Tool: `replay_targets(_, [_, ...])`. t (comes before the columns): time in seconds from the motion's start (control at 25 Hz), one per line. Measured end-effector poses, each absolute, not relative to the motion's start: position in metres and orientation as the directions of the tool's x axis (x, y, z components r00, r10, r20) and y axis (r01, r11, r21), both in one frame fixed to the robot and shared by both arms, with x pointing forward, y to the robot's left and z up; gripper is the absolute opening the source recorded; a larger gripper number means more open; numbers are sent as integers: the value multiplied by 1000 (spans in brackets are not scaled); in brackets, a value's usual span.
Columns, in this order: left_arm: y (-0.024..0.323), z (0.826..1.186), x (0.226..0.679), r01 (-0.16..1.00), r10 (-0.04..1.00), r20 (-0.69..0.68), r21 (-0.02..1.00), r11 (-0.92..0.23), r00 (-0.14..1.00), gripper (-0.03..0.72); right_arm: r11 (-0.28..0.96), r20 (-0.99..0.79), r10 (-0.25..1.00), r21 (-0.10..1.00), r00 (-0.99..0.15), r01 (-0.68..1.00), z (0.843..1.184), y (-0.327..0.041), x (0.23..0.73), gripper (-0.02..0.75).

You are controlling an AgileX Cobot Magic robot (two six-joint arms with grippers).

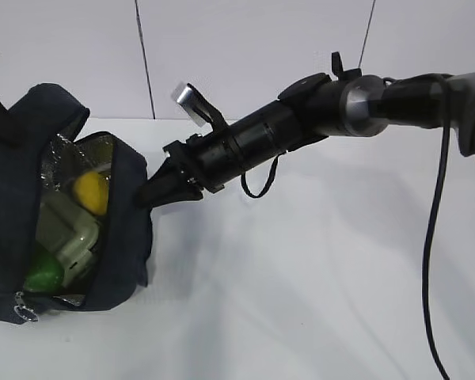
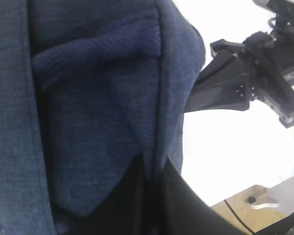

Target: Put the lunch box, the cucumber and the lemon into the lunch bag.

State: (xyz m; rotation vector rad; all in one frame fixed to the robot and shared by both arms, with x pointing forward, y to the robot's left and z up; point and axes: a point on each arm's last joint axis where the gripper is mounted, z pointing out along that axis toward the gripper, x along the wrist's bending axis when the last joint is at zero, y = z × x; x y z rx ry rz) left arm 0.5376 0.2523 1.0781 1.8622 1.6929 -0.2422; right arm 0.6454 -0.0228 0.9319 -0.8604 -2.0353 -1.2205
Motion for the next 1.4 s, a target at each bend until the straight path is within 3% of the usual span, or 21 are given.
replay_targets(0.2, [248, 1081, 538, 951, 813, -560, 308, 25, 160, 7, 385, 753, 249, 500, -609, 775, 947, -23, 648, 20])
replay_targets(0.48, [242, 1086, 539, 950, 762, -631, 303, 68, 147, 7, 461, 621, 407, 493, -670, 737, 1003, -60, 652, 20])
replay_targets(0.68, [215, 1079, 539, 961, 739, -649, 275, 6, 181, 7, 436, 601, 438, 509, -669, 742, 1034, -70, 647, 20])
replay_targets(0.92, [175, 1063, 541, 964, 717, -660, 259, -63, 224, 7, 488, 491, 564, 449, -663, 748, 1050, -86, 640, 20])
replay_targets(1.4, [151, 1041, 546, 978, 691, -697, 192, -80, 193, 7, 479, 350, 687, 441, -637, 759, 1087, -108, 627, 20])
